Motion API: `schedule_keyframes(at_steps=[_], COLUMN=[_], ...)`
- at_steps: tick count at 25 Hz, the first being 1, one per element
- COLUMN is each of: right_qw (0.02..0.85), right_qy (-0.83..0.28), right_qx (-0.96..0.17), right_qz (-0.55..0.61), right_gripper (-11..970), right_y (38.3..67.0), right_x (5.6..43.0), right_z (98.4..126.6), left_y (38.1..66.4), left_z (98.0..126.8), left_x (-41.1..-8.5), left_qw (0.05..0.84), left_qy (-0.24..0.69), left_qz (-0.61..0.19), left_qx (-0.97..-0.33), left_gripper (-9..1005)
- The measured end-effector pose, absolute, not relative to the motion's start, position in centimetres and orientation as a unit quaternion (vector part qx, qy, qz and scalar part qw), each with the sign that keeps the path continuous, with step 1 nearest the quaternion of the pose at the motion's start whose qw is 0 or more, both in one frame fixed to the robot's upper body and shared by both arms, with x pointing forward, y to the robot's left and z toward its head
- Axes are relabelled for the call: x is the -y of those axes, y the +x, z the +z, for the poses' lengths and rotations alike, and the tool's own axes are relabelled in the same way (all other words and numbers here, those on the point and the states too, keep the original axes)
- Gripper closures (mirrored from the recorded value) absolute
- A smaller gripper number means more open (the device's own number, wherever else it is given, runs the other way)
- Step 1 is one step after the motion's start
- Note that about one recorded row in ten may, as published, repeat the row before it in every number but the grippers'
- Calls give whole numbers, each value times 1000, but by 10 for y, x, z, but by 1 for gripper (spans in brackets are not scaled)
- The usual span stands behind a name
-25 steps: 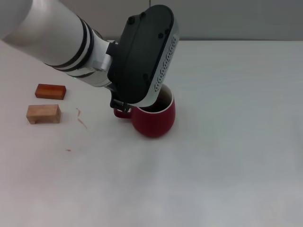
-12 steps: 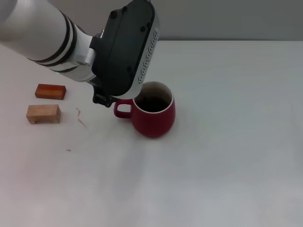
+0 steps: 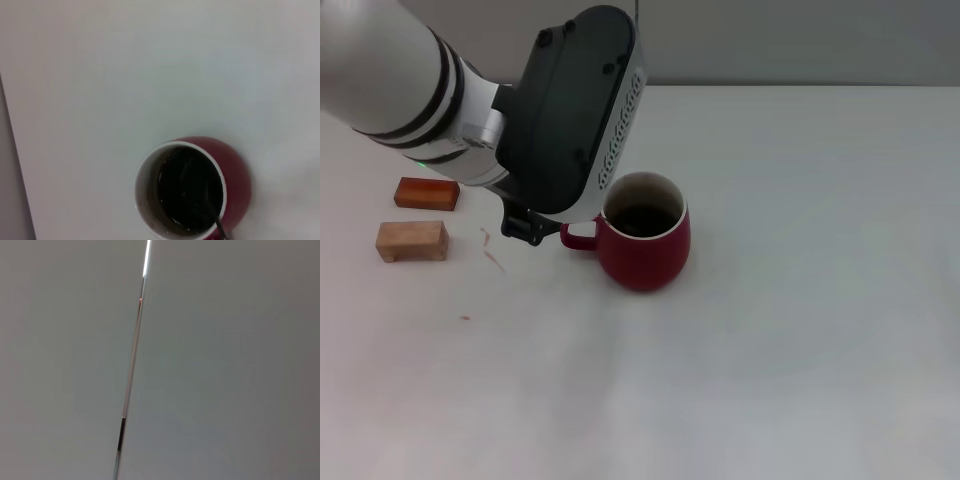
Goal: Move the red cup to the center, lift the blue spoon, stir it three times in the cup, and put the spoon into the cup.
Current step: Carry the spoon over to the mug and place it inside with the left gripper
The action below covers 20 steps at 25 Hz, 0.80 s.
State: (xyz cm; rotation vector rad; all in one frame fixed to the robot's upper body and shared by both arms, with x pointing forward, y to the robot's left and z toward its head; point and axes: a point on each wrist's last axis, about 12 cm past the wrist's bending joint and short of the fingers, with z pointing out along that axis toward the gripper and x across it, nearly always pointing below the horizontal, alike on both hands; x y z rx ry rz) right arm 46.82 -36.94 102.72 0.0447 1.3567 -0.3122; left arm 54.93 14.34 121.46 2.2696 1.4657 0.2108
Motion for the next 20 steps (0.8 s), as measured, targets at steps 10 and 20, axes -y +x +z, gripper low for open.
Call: schedule_keyframes(at_steps=[10,20], right_qw=[766,765], right_qy=[22,23], right_qx=[-625,-627], right_qz=[-145,-147], right_gripper=[327,326], right_y=[467,465], right_x=[370,371], right_z=[1027,1026], left_y=[543,556], left_z=[1212,1198], left_x=[-123,-115], left_qw=[242,271], left_qy=[826,806], left_qz=[29,29], left_qx=[-509,-525], left_gripper=[852,852])
